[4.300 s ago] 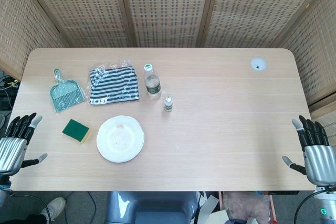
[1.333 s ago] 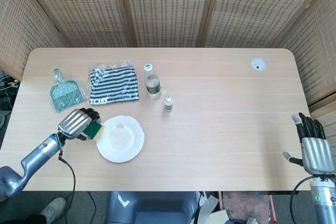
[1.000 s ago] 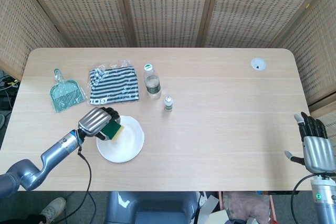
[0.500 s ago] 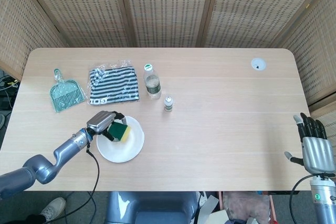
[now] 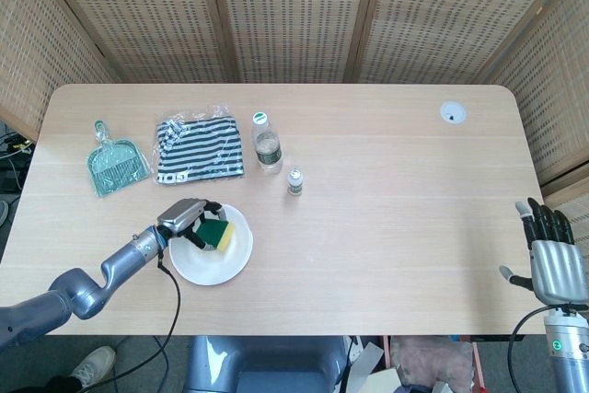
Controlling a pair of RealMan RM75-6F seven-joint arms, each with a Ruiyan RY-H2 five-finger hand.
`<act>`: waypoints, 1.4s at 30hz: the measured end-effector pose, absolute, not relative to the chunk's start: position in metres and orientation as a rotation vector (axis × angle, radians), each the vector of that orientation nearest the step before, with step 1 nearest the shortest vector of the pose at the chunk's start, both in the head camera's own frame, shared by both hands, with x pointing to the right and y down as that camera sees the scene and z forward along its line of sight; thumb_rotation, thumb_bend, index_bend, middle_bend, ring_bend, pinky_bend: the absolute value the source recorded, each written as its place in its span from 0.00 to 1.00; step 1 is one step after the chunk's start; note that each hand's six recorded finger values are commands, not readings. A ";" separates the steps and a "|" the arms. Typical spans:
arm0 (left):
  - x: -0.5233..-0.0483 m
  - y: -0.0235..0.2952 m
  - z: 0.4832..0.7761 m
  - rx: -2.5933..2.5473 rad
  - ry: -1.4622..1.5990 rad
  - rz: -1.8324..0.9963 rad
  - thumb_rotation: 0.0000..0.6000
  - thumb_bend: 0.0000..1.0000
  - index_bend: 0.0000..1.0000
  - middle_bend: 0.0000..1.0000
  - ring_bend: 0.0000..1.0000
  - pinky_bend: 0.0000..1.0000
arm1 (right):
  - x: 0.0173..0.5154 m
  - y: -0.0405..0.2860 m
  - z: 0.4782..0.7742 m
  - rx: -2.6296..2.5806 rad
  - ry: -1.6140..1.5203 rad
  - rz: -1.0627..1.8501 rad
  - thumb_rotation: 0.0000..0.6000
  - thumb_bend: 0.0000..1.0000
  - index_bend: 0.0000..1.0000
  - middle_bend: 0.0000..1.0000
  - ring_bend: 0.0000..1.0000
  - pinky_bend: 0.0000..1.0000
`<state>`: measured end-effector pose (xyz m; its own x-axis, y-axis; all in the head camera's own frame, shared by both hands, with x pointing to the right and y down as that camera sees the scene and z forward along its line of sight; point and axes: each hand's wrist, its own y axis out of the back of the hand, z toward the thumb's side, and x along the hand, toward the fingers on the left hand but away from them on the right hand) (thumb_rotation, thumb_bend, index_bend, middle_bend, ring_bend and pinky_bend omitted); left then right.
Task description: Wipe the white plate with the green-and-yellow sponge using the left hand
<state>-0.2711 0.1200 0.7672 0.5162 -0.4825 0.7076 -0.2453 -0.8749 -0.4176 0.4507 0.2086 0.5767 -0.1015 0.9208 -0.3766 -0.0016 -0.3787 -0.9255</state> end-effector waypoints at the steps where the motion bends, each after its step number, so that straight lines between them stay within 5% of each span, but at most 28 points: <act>1: -0.271 0.120 0.768 -2.498 0.614 -1.287 1.00 0.15 0.50 0.38 0.30 0.41 | 0.451 0.209 0.577 -1.425 -1.058 1.579 1.00 0.00 0.00 0.00 0.00 0.00; 16: -0.275 0.100 0.743 -2.472 0.664 -1.188 1.00 0.15 0.50 0.38 0.30 0.41 | 0.450 0.209 0.576 -1.432 -1.059 1.576 1.00 0.00 0.00 0.00 0.00 0.00; 42: -0.265 0.114 0.774 -2.488 0.610 -1.314 1.00 0.15 0.50 0.38 0.30 0.41 | 0.452 0.209 0.573 -1.438 -1.071 1.577 1.00 0.00 0.00 0.00 0.00 0.00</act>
